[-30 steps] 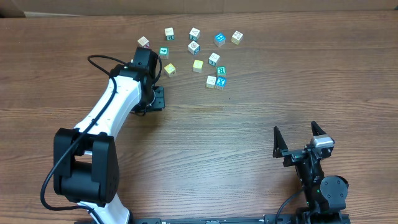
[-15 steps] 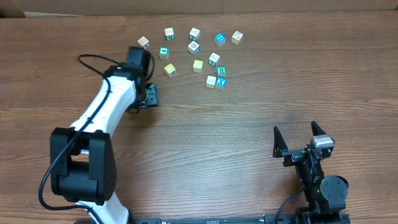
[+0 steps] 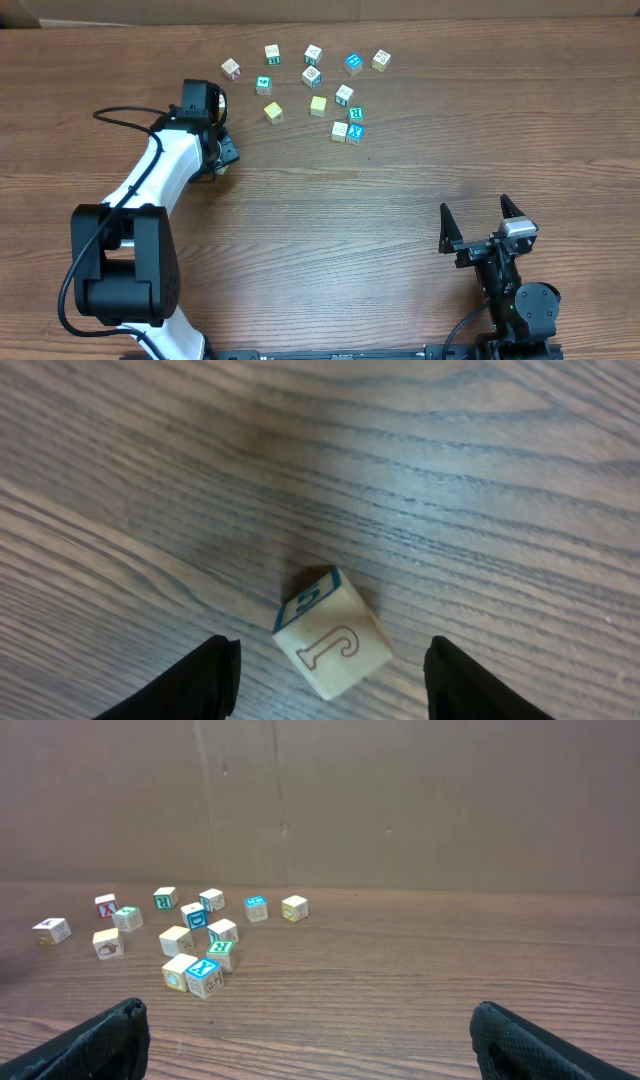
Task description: Form a tower
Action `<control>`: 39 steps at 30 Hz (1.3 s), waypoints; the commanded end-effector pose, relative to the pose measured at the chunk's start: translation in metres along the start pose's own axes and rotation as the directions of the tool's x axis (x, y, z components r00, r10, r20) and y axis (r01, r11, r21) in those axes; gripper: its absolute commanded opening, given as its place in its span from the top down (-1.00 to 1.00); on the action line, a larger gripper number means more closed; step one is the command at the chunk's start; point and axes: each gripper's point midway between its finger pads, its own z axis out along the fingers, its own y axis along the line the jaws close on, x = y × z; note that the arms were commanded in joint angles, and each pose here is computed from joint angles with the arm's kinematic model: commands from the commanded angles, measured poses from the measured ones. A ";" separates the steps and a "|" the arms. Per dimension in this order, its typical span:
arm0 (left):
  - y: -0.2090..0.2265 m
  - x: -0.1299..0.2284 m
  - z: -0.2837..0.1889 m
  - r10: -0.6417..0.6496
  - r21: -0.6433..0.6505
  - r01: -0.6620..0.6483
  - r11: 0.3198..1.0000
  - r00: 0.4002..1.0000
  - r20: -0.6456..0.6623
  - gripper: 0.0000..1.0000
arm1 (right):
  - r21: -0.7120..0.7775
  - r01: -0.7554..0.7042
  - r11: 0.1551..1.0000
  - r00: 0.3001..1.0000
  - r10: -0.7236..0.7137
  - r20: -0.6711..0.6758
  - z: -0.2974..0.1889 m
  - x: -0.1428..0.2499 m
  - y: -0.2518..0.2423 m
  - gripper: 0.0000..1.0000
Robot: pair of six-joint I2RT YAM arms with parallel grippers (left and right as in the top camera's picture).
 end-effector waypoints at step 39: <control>-0.004 0.017 0.029 0.103 0.028 -0.102 0.994 0.994 -0.029 0.43 | 0.003 0.002 1.000 1.000 -0.002 -0.001 0.000 0.003 0.000 -1.00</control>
